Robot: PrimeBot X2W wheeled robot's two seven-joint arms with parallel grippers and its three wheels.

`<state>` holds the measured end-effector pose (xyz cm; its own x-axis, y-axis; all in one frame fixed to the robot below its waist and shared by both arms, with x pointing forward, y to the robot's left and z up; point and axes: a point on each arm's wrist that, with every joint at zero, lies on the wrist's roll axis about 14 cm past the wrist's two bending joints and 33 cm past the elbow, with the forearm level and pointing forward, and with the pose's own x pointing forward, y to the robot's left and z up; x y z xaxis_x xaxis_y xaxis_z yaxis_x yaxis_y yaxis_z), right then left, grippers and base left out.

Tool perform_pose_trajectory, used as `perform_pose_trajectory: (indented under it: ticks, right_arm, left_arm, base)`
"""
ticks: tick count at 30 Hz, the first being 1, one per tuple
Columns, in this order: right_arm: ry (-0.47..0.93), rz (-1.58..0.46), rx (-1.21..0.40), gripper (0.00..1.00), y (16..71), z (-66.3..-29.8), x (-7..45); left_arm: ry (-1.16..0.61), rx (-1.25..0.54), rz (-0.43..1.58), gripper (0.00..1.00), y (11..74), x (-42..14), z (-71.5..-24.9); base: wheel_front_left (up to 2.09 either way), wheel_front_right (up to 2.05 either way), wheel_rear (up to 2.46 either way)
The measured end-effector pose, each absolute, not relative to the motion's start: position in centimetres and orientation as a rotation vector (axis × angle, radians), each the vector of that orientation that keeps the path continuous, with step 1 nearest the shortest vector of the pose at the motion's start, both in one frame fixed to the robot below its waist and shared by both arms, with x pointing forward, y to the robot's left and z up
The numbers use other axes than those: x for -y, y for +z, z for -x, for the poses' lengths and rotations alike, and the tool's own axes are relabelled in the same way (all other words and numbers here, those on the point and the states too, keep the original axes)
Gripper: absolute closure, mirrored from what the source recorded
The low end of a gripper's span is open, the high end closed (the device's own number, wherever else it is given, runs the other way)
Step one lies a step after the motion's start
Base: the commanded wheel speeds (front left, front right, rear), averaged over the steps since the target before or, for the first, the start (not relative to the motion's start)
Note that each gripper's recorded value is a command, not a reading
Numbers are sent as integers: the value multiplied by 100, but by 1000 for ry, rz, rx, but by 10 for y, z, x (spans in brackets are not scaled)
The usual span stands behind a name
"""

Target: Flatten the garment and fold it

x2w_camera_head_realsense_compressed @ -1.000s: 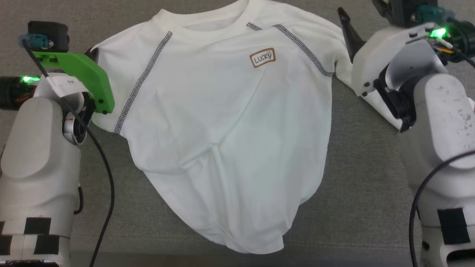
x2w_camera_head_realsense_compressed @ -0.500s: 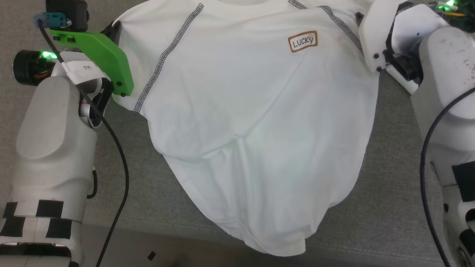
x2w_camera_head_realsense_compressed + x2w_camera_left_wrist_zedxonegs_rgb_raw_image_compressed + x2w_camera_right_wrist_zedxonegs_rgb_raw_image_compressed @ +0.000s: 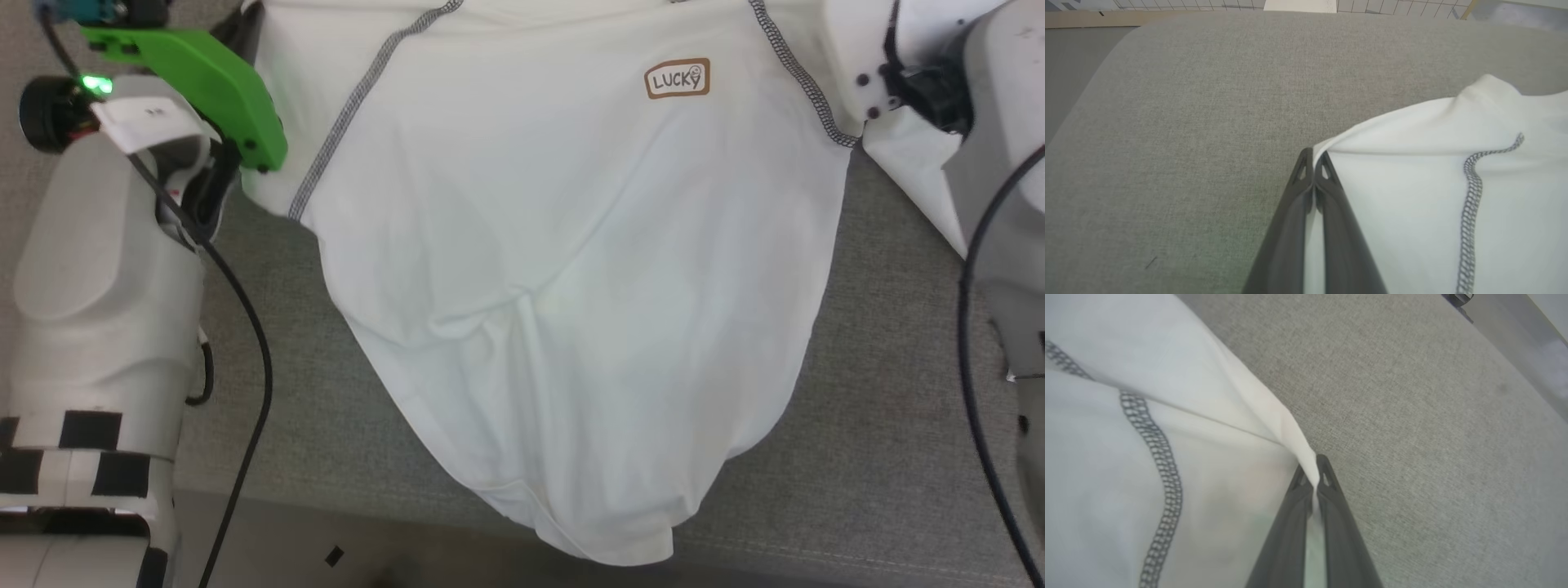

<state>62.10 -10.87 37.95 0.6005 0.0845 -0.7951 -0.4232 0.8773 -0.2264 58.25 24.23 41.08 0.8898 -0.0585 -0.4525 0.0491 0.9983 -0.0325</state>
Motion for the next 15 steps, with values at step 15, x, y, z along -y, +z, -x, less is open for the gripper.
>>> perform_pose_trajectory:
  ticks: [15]
  right_arm:
    - [131, 414, -296, 100, 584, -688, 152]
  left_arm:
    - [-141, 88, 179, 100, 619, -217, -651]
  base:
    - [0, 0, 0]
